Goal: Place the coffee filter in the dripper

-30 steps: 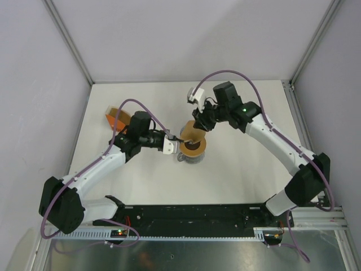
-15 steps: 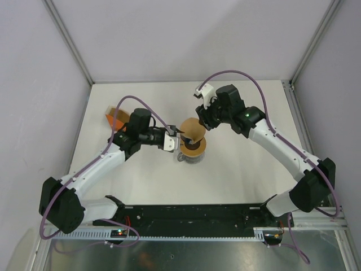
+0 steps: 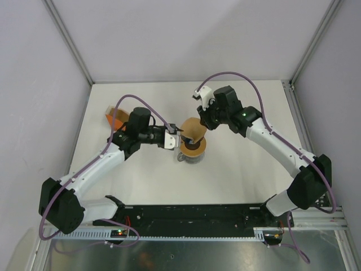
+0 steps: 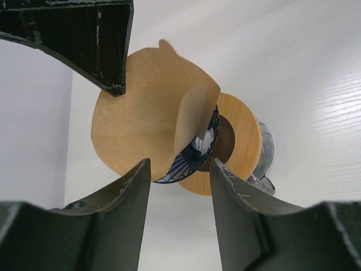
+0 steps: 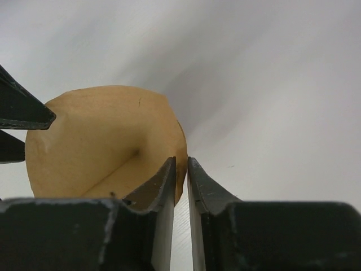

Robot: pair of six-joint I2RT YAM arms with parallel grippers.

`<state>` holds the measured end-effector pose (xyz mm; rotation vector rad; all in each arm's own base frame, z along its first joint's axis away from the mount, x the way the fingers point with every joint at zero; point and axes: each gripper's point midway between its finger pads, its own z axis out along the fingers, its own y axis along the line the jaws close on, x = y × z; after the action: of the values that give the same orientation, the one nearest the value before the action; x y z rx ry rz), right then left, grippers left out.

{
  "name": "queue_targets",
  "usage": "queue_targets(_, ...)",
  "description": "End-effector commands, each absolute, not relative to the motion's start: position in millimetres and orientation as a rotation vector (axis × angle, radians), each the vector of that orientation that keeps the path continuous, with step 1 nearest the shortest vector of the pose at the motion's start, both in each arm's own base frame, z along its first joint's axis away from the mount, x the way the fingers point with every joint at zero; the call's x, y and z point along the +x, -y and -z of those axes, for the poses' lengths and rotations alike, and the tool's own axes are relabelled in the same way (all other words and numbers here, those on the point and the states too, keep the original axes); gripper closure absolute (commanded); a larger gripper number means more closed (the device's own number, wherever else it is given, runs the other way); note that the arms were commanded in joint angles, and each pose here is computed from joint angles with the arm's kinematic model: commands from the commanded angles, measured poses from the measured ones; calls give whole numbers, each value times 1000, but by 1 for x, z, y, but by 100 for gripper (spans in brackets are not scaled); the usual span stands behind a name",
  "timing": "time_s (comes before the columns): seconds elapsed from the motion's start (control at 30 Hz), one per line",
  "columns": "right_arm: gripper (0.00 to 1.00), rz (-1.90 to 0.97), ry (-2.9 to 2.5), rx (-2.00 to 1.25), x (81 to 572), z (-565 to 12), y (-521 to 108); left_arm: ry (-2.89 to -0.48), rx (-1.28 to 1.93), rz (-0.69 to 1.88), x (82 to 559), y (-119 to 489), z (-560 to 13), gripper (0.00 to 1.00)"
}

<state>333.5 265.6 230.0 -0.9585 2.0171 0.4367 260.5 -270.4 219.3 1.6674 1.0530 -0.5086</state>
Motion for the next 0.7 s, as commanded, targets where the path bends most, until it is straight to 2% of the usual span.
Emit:
queue_targets(0.0,84,-483,-2024,-947,328,-228,-271,-1026,1671,471,257,268,-223,51)
queue_targets(0.23,95,-488,-2044,-948,327,-218,-272,-1043,1695,441,260,264,-211,59)
queue_targets(0.67,99,-491,-2044,-940,327,-205,-276,-1079,1698,404,269,259,-204,62)
